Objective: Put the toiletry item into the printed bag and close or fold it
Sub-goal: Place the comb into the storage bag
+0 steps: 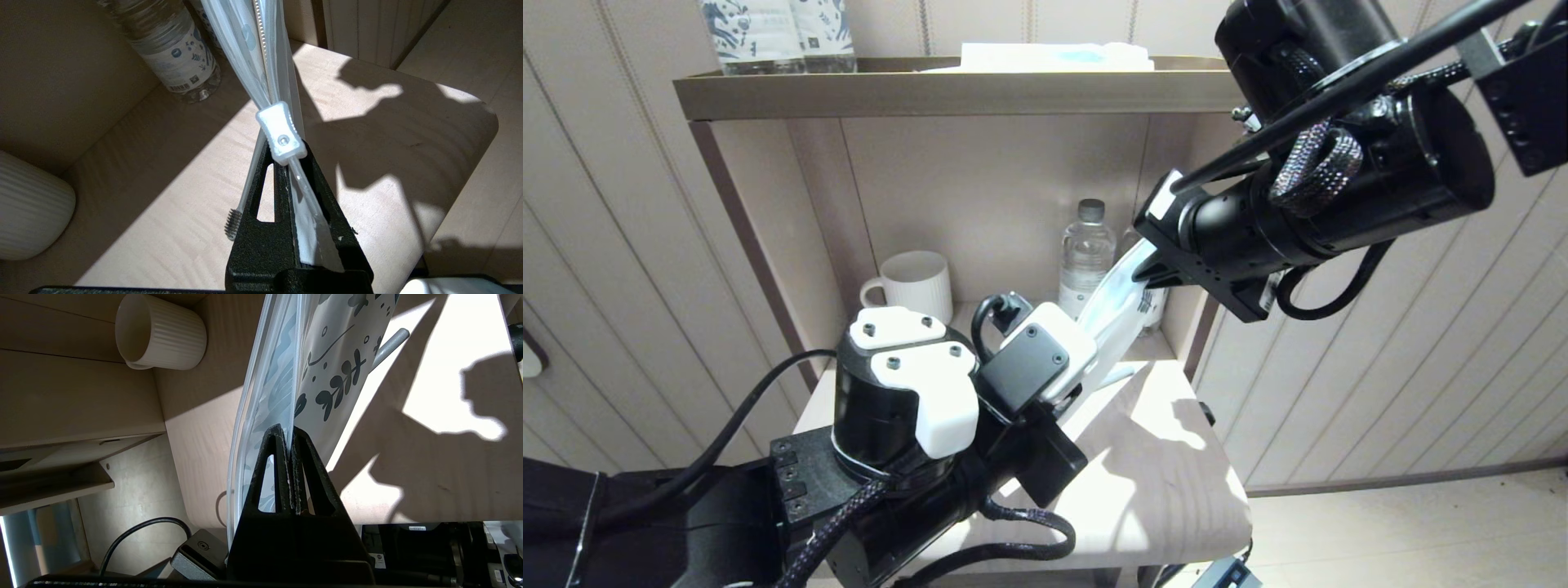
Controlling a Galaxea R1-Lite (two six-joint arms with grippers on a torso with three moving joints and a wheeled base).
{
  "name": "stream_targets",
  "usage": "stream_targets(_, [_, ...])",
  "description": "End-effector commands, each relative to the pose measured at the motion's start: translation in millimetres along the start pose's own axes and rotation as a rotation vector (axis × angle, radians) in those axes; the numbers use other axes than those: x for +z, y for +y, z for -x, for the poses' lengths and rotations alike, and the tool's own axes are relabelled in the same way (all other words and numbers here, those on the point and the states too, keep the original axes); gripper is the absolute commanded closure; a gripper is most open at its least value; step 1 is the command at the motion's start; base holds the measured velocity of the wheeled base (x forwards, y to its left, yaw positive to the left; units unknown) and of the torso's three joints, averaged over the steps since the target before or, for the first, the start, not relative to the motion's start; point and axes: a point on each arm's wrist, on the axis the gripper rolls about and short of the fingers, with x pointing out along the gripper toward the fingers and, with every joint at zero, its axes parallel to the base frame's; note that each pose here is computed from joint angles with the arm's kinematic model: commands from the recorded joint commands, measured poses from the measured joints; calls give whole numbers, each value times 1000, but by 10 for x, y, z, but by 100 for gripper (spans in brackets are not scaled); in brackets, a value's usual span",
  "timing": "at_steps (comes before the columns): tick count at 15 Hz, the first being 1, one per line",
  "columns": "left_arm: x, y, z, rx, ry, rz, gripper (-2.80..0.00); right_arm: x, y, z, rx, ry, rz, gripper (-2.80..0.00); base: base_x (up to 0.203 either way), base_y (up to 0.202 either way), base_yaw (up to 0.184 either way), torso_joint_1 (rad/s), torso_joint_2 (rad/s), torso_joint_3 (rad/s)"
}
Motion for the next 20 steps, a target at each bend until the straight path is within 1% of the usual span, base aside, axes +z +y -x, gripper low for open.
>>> stream_targets(1, [-27,-12,-14,-1,9,-3,0,-12,0,15,-2,3,-1,0,0,0,0,0,0,0])
stream_targets(5, [-23,-10,-10,-1,8,-1,0,-30,0,8,-7,10,7,0,0,0,0,0,0,0])
stream_targets(7, [-20,-7,-7,-2,6,1,0,-74,20,11,-4,19,24,0,0,0,0,0,0,0])
stream_targets(9, [-19,-9,-7,-2,6,1,0,-133,38,9,-4,37,67,0,0,0,0,0,0,0])
stream_targets(11, [-19,-9,-7,-2,6,-1,0,-155,45,-8,-8,40,73,0,0,0,0,0,0,0])
stream_targets(12, [-19,-9,-7,-2,6,-1,0,-157,43,-7,-10,41,74,-280,0,0,0,0,0,0])
stream_targets(17, [-31,-13,-9,-5,10,-2,0,-146,35,9,-11,40,73,-280,0,0,0,0,0,0])
stream_targets(20, [-113,3,14,-4,36,1,0,-95,36,222,31,21,75,-280,0,0,0,0,0,0])
